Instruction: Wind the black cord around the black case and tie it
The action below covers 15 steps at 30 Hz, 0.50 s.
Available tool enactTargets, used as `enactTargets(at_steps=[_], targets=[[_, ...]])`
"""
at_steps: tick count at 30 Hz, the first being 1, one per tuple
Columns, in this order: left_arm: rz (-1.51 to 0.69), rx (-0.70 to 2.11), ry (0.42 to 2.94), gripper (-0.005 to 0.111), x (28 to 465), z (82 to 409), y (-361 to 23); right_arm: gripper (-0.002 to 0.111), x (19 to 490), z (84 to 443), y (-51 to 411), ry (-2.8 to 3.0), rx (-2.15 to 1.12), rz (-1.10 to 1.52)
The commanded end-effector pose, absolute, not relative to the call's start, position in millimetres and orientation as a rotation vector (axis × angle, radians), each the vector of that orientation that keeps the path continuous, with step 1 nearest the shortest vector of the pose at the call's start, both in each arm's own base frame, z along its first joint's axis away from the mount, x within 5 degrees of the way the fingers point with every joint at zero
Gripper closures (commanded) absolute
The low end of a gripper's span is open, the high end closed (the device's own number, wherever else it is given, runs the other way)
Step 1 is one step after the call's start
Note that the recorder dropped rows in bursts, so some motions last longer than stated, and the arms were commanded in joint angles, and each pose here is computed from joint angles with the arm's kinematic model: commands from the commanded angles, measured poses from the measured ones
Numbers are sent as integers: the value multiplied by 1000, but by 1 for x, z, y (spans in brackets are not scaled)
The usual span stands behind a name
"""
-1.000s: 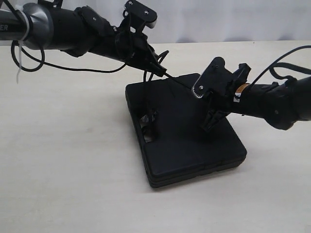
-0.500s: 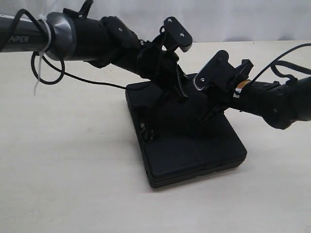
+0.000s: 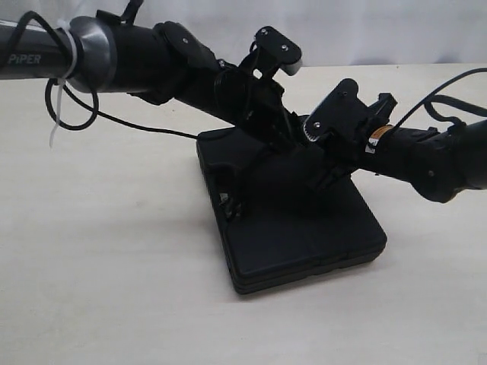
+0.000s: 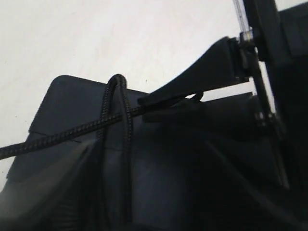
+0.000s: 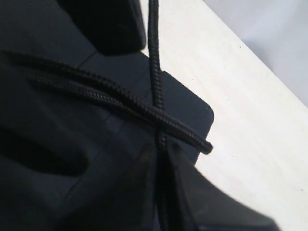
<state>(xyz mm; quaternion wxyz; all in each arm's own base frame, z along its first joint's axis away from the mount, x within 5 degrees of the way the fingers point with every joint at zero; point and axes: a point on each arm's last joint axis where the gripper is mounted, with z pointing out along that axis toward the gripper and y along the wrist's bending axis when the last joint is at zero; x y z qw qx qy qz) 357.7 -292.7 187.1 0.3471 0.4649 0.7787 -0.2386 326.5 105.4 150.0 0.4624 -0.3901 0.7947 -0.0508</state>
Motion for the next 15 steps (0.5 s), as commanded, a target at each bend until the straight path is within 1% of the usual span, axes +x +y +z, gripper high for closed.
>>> enactTargets(at_steps=[1, 4, 6, 7, 10, 11, 13, 15], targets=[[-592, 1131, 1995, 42, 365, 209, -279, 104, 327, 154, 106, 1935, -947, -125], [-608, 968, 2036, 42, 372, 223, -268, 104, 327, 154, 106, 1935, -947, -125], [-610, 911, 2053, 42, 378, 227, -260, 104, 327, 154, 106, 1935, -944, -123], [-578, 956, 2033, 42, 379, 226, -258, 104, 327, 154, 106, 1935, -944, -123], [-301, 1425, 1849, 42, 375, 217, -251, 104, 327, 154, 106, 1935, -944, -123], [-243, 1523, 1818, 42, 372, 214, -251, 104, 327, 154, 106, 1933, -946, -124], [-187, 1620, 1794, 42, 371, 209, -248, 104, 326, 154, 107, 1920, -968, -127], [-167, 1657, 1768, 42, 372, 204, -249, 104, 326, 154, 107, 1914, -981, -129]])
